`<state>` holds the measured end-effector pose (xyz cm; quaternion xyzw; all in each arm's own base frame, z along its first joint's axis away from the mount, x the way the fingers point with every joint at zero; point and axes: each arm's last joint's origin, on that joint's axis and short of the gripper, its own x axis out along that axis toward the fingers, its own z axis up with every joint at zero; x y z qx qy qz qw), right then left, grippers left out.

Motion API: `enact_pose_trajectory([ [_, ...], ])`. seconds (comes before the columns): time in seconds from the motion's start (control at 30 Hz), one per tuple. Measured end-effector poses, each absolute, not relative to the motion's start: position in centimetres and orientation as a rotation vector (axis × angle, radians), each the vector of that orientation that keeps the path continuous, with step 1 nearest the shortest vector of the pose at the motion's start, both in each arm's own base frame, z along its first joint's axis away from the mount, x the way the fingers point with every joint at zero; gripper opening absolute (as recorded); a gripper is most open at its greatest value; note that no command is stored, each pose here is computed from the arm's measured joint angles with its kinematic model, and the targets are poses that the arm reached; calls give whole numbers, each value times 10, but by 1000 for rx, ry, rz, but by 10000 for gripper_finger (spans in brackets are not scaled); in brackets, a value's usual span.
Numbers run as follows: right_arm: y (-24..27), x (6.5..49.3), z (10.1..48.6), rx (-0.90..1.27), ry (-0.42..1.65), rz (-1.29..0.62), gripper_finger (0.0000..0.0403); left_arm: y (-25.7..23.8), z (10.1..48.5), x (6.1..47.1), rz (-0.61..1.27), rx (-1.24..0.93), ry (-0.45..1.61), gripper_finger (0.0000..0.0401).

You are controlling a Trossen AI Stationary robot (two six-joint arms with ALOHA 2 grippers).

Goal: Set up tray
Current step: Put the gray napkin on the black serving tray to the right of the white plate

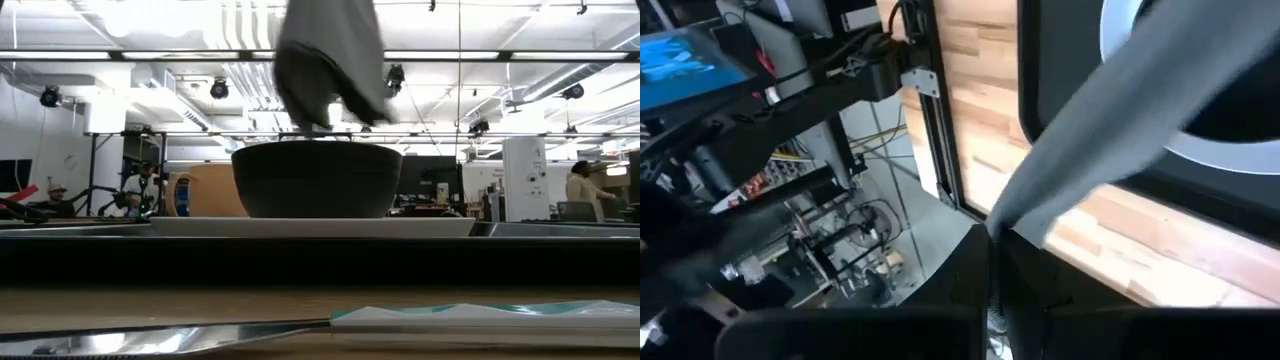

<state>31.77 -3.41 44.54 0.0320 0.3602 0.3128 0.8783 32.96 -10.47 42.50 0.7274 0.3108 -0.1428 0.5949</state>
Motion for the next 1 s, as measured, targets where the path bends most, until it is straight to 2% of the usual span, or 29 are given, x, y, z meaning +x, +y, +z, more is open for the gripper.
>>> enact_pose_trajectory([
  [0.4,-38,333,439,-18,702,640,235,-112,426,329,-310,1727,701,0],
  [1.0,-40,351,411,22,693,707,235,-114,427,330,-296,1738,692,0],
])
